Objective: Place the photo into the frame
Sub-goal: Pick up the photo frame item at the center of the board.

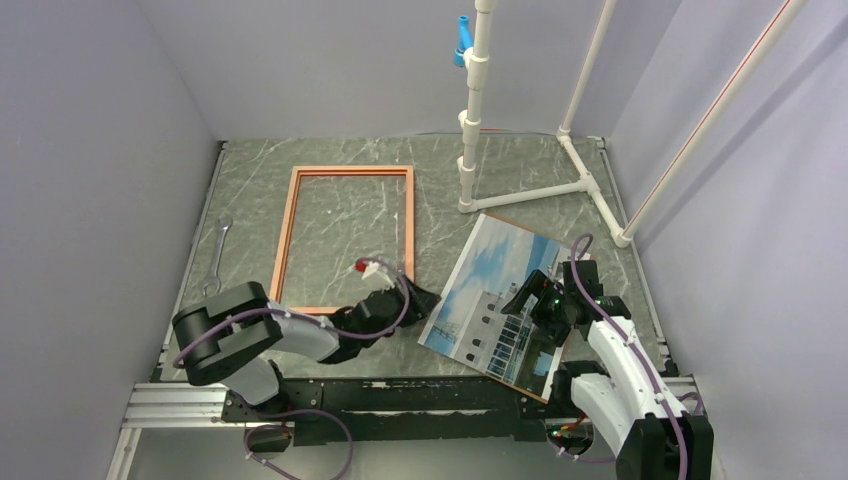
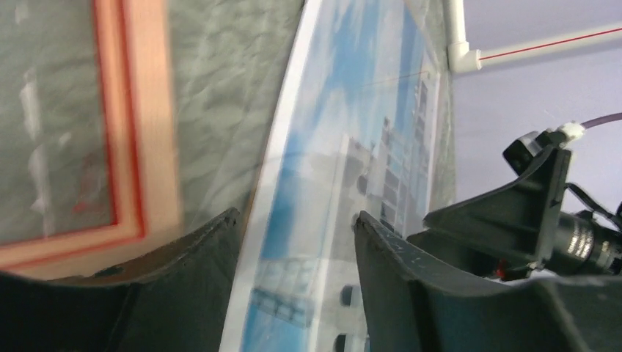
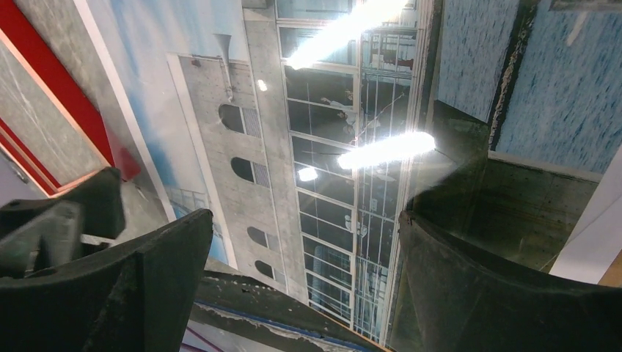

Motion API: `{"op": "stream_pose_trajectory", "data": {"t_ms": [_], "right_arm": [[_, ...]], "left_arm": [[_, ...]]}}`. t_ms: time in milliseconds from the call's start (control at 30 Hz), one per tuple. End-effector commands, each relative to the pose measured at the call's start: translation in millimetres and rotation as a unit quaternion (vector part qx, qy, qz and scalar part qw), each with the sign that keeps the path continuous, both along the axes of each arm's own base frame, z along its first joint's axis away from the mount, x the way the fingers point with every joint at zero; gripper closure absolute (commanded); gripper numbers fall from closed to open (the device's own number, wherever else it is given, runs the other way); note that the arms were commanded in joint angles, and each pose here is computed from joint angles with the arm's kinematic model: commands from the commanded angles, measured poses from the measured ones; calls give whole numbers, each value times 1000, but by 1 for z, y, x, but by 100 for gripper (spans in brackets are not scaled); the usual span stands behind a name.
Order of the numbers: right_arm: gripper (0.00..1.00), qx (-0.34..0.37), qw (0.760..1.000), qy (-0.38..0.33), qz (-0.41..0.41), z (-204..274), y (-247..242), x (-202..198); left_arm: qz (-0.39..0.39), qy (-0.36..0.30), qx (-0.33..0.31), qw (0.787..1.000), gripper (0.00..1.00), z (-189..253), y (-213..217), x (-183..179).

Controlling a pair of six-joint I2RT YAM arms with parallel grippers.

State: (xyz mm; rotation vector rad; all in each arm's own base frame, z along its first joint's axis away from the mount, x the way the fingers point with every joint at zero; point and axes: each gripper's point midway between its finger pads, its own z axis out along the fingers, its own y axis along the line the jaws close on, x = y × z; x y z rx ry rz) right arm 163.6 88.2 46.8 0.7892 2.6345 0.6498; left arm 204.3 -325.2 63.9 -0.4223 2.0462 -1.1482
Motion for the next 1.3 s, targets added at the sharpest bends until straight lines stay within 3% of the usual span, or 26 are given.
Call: {"op": "stream_pose_trajectory", "data": {"t_ms": [0, 267, 400, 600, 833, 1100, 1267], "right_arm": [[0, -1, 1000, 6, 9, -2, 1, -7], [0, -3, 1000, 7, 12, -3, 0, -11], [0, -1, 1000, 8, 13, -4, 1, -15], [0, 0, 1000, 10, 15, -7, 1, -23], [0, 2, 1000, 13, 15, -12, 1, -28], [0, -1, 1000, 10, 19, -10, 1, -26], [0, 0, 1000, 8, 19, -8, 1, -26]], "left_arm": [[-57, -1, 115, 992, 33, 16, -17, 14], [-183, 40, 307, 933, 18, 2, -36, 41], [-227, 73, 333, 912, 16, -9, -40, 55], [-279, 114, 292, 907, 16, -26, -39, 61], [-342, 132, 231, 901, 17, -33, -50, 43], [-389, 120, 66, 911, 26, -7, -65, 20], [-391, 105, 54, 913, 32, 9, -61, 17]]}}
